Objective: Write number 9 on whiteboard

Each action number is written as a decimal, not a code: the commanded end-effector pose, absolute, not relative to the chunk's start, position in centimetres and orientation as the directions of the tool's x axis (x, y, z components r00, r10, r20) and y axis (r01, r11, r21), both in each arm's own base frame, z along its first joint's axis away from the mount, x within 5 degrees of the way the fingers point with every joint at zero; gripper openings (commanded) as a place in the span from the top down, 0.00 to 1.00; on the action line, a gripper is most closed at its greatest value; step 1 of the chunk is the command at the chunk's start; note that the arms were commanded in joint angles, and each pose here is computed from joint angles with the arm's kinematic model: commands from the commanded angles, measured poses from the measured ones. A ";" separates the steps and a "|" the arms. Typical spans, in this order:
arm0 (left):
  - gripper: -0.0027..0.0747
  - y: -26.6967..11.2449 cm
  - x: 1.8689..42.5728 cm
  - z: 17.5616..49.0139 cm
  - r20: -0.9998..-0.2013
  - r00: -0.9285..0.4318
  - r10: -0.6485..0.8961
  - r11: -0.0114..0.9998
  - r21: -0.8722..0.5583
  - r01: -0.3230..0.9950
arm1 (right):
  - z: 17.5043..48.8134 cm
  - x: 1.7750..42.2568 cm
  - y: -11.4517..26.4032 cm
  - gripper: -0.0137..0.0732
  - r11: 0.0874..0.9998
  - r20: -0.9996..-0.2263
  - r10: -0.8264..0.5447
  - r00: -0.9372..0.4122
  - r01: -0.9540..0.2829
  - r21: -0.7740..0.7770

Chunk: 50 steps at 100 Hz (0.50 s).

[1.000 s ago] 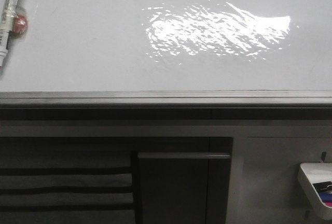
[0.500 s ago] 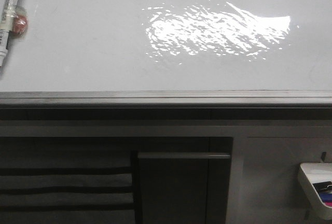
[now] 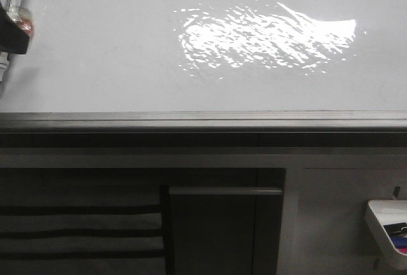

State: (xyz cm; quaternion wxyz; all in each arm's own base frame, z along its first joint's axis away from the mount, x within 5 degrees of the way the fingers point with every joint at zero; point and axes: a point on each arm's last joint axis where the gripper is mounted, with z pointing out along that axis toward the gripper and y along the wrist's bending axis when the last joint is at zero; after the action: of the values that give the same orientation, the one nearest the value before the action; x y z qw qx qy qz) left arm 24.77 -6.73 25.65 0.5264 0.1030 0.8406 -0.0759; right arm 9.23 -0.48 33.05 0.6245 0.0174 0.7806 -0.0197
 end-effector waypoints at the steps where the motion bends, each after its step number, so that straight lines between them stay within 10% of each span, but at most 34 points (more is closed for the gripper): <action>1: 0.31 -7.2 25.8 27.2 -0.950 -0.306 0.062 0.965 -0.021 0.260 | 34.8 9.4 -0.4 0.21 0.999 -0.993 -0.010 -0.119 0.047 -0.016; 50: 0.83 -7.4 26.5 26.1 -0.942 -0.329 0.068 0.965 -0.021 0.260 | 34.8 9.4 -0.4 0.21 0.999 -0.993 -0.010 -0.119 0.047 -0.016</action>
State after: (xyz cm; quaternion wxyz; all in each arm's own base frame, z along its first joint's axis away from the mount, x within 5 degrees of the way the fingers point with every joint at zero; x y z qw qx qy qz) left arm 26.07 -7.08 24.15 0.5230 0.1033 0.8427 -0.0754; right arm 9.24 -0.47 33.07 0.6251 0.0173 0.7801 -0.0196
